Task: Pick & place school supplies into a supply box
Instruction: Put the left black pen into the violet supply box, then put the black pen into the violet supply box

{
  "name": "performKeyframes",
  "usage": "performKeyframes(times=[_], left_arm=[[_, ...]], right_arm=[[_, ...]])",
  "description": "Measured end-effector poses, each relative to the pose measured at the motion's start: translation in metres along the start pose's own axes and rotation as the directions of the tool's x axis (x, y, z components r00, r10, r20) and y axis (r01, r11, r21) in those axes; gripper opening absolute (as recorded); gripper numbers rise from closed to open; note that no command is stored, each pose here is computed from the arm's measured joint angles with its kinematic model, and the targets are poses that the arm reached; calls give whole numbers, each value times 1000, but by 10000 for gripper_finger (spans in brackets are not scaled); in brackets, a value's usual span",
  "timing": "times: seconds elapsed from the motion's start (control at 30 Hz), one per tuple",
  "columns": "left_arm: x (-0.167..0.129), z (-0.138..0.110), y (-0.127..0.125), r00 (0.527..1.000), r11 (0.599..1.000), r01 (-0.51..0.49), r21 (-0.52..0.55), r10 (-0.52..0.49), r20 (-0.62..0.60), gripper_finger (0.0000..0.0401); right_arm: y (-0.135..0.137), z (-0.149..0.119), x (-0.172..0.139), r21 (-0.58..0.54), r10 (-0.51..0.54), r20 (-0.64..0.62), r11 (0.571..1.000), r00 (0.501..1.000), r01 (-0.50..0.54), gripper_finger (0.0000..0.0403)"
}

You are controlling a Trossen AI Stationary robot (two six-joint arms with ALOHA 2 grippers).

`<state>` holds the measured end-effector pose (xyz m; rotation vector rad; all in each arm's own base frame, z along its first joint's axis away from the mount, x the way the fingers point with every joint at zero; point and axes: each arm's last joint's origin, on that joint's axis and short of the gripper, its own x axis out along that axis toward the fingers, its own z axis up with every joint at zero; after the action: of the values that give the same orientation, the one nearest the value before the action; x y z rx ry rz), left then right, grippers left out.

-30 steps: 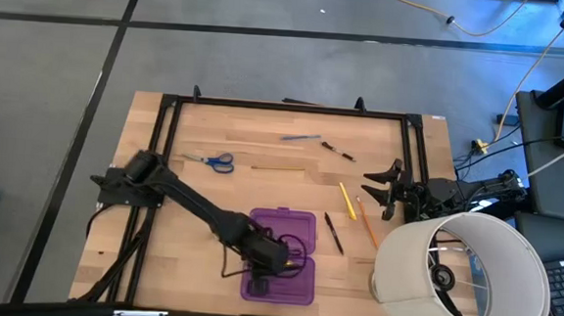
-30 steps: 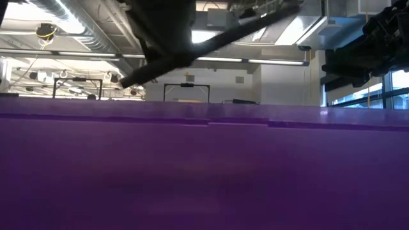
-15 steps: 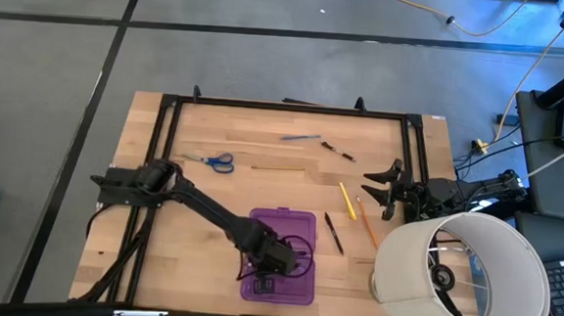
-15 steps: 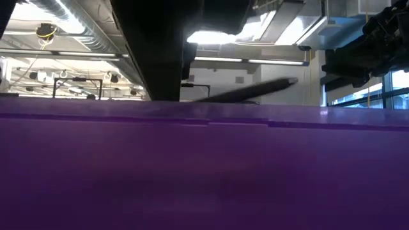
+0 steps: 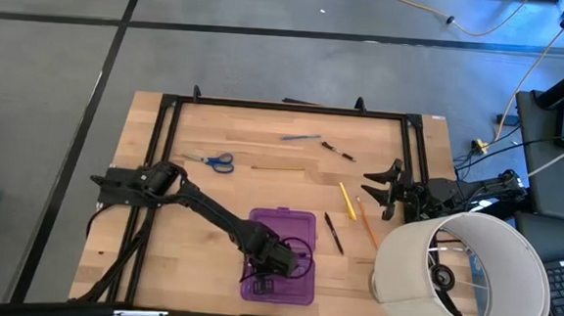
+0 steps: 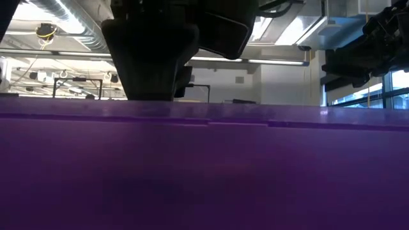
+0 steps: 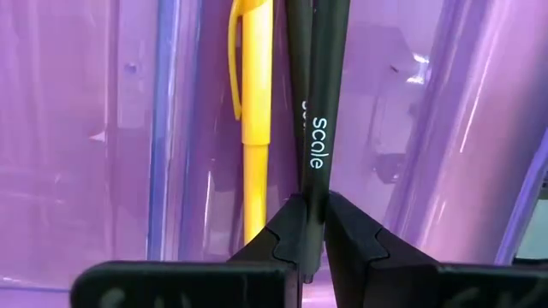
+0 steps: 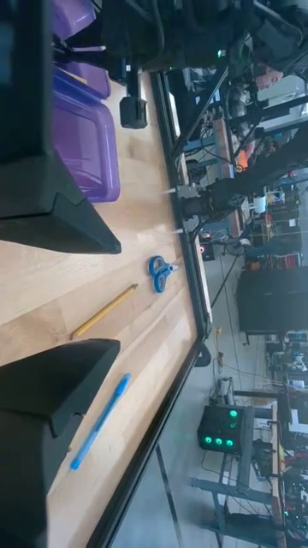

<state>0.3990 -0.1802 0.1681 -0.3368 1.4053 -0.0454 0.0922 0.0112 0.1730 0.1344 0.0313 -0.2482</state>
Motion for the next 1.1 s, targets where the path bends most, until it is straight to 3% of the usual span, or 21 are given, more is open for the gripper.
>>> performKeyframes(times=[0.6, 0.83, 1.1], left_arm=[[7, -1, 12, 999, 1000, -13, -14, 12, -30, 21], [7, -2, 12, 999, 1000, -13, -11, 13, -31, 55], [7, -2, 11, 999, 996, 8, 93, -5, -34, 87]], right_arm=[[0, 0, 0, -2, 0, 0, 1000, 1000, 0, 176], [0, 0, 0, -3, 0, 0, 1000, 1000, 0, 176], [0, 0, 0, -3, 0, 0, 1000, 1000, 0, 176]])
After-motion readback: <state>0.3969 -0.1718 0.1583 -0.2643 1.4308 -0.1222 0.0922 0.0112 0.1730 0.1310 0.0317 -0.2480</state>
